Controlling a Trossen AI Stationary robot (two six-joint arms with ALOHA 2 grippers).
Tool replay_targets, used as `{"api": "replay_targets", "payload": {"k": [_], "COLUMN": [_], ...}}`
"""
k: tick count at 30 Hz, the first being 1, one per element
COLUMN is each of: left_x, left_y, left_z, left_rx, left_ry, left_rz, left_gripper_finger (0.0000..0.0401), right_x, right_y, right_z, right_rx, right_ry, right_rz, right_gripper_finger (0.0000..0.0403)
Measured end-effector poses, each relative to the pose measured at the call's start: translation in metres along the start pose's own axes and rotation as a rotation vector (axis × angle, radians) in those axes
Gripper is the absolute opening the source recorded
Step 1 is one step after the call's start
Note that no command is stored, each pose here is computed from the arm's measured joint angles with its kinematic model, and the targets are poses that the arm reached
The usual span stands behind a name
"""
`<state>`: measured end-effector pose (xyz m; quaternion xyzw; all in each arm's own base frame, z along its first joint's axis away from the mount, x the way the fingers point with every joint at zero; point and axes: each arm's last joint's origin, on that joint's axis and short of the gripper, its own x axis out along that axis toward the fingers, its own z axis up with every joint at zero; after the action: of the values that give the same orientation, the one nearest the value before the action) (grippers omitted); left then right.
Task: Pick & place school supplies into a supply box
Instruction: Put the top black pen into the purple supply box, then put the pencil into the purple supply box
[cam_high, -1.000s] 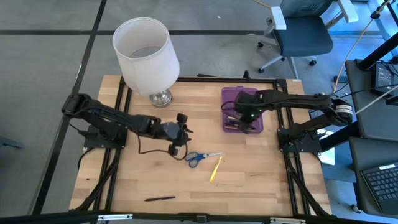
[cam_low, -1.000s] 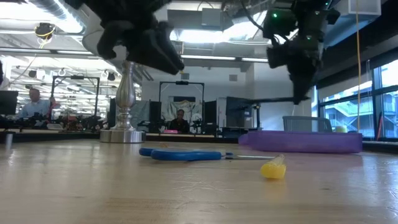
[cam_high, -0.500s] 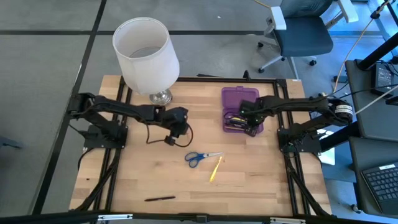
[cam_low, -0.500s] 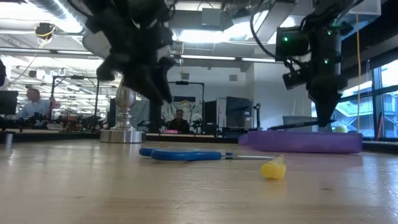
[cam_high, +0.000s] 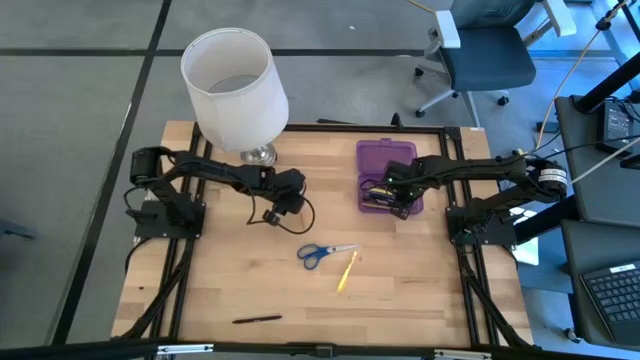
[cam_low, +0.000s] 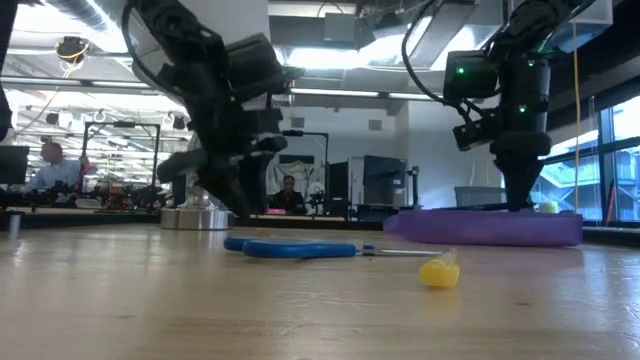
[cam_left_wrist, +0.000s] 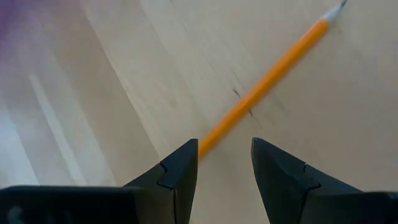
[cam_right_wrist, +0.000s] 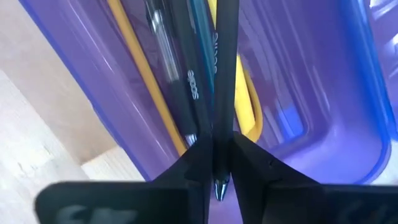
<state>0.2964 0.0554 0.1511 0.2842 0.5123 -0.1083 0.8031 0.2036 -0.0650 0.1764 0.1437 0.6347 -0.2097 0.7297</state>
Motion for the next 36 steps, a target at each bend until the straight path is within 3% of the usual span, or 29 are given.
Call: {"api": "replay_targets", "payload": {"k": [8,20,26,32,36], "left_x": [0.02,0.02,0.027,0.032,0.032], "left_y": [0.001,0.003,0.011,0.012,0.01], "left_z": [-0.006,-0.004,-0.004,-0.004,-0.006], "left_rx": [0.086,0.168,0.064,0.054,-0.016], "left_ry": [0.032,0.016,-0.02,0.018,0.042], "left_rz": [-0.03,0.009,-0.053,-0.118,-0.14], "left_gripper_finger": [0.0143,0.0143,0.0129,0.008,0.0046], "right_x": [0.0,0.0,0.0,0.0,0.0], "right_y": [0.001,0.001,0.001,0.001,0.001], "right_z": [0.004,0.004,0.005,0.005,0.005], "right_rx": [0.002,0.007,0.009,0.01,0.009], "right_ry": [-0.046,-0.043,-0.051,-0.053,-0.053], "right_rz": [0.009,0.01,0.011,0.012,0.012], "right_gripper_finger": [0.0073,0.0105,0.0105,0.0104,0.0105]}}
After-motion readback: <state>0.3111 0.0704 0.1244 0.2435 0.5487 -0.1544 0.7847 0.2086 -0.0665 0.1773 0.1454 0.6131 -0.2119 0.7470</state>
